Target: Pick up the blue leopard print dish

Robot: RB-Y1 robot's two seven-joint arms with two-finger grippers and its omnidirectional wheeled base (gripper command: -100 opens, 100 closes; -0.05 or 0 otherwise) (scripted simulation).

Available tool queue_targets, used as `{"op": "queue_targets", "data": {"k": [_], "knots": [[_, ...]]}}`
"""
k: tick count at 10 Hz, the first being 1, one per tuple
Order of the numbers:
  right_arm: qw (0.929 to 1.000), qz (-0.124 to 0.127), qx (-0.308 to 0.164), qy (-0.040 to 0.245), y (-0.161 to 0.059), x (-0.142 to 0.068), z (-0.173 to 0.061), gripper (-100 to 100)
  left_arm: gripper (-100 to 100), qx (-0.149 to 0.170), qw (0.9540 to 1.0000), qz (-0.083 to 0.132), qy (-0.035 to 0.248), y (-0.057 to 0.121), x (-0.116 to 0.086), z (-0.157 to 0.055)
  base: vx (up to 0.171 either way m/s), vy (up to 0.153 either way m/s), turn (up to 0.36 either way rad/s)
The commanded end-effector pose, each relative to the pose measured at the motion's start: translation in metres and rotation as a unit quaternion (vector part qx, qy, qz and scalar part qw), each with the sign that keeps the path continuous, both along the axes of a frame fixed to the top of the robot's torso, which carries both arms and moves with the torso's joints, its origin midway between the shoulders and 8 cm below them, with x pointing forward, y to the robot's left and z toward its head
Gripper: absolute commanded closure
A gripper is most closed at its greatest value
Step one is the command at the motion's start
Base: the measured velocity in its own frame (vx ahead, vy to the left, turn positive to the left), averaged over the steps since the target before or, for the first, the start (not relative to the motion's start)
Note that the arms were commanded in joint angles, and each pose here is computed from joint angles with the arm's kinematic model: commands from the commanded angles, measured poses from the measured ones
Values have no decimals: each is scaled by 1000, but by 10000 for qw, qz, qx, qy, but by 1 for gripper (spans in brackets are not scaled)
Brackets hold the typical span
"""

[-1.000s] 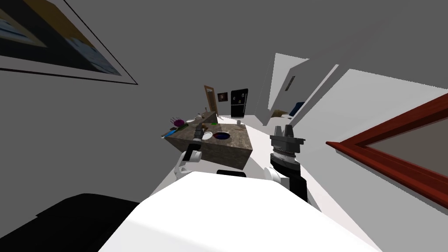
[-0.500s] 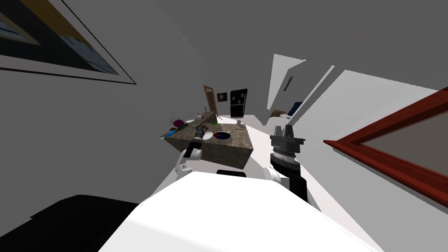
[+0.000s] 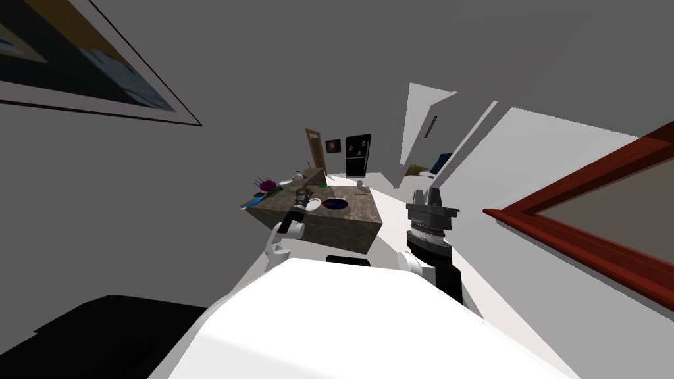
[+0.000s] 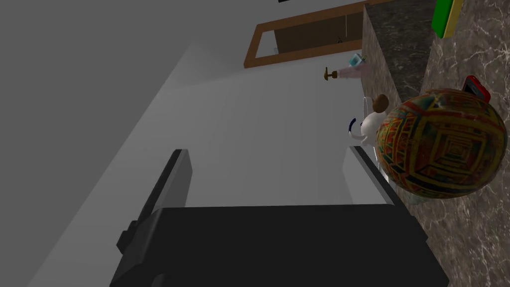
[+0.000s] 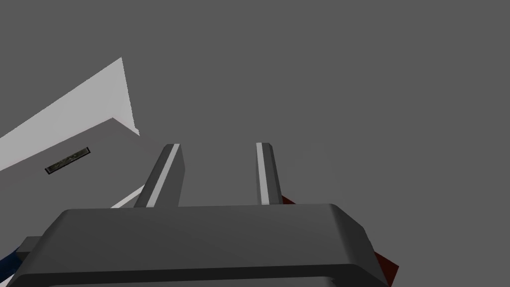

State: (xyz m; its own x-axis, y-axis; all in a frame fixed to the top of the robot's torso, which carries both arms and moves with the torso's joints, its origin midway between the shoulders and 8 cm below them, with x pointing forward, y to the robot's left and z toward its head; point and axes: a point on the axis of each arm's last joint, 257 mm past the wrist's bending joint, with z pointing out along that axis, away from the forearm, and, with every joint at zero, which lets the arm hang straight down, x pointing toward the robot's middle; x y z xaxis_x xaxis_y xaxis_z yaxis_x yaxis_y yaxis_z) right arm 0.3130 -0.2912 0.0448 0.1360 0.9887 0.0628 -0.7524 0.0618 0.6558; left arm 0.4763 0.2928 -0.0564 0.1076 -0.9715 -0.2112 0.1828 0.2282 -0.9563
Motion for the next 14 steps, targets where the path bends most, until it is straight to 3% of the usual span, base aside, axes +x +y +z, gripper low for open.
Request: {"op": "queue_targets", "data": {"k": [1,7,14], "knots": [[10000,0,0,0,0,0,0,0,-100,-75,9999,-5,141,-1,6,-3,-14,42,-63],[10000,0,0,0,0,0,0,0,-100,-255,9974,42,671,-1,20,-21,-8,33,-43],[10000,0,0,0,0,0,0,0,-100,-457,9887,139,1422,0,29,-53,-9,30,-46]]}}
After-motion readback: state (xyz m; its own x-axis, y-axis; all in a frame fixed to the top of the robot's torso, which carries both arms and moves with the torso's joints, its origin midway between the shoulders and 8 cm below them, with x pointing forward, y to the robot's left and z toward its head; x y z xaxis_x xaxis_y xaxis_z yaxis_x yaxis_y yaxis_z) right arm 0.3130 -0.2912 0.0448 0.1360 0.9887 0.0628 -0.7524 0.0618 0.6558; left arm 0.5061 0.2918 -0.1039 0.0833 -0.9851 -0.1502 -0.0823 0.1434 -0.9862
